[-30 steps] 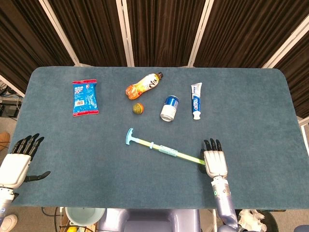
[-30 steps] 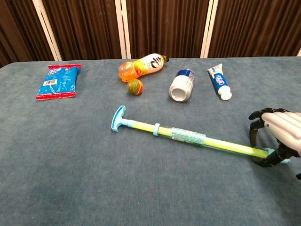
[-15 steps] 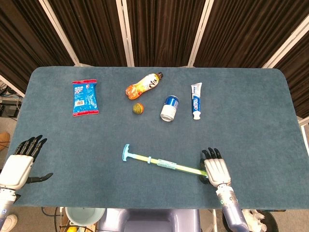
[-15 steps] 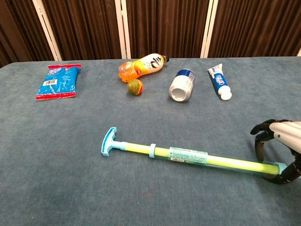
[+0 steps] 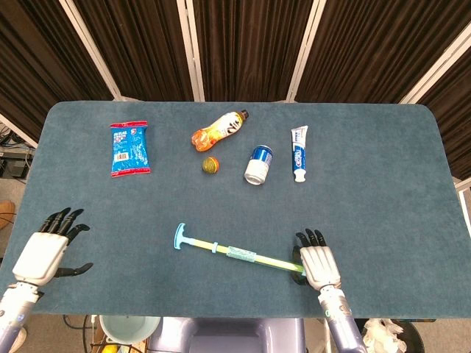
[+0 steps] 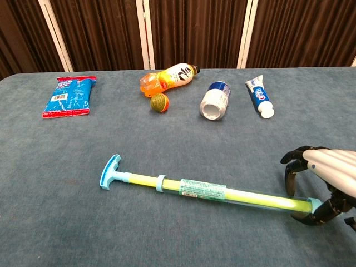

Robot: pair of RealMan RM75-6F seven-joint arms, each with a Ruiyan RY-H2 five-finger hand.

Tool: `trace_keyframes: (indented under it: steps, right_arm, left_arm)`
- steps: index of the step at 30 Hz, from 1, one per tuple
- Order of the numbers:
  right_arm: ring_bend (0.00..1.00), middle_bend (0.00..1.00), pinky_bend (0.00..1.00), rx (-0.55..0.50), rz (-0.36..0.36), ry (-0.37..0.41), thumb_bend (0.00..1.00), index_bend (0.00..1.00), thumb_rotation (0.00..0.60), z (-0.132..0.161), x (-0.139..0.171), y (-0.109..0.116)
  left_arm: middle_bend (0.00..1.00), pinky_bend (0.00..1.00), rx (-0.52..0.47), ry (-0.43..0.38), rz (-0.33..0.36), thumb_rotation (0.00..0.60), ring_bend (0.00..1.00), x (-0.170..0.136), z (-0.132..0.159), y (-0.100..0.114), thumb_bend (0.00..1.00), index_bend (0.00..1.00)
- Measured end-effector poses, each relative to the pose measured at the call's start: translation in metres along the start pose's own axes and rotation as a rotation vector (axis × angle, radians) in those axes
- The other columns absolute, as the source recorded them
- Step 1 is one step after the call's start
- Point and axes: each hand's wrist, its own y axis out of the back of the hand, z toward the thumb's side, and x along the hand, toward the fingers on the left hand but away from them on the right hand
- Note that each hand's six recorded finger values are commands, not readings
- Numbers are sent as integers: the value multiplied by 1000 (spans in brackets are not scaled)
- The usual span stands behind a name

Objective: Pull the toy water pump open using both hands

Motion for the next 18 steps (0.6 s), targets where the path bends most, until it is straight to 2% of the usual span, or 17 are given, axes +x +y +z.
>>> trace_keyframes:
  steps: [11, 18]
  right_arm:
    - [0, 166, 0, 0, -16, -13, 594, 775, 600, 14, 1, -12]
    - [0, 167, 0, -20, -34, -42, 599, 776, 600, 20, -4, -14]
  left_arm:
    - [86, 110, 144, -130, 7, 600, 0, 39, 37, 6, 133, 301]
    - [89, 110, 162, -217, -13, 600, 0, 58, 65, 2, 128, 307]
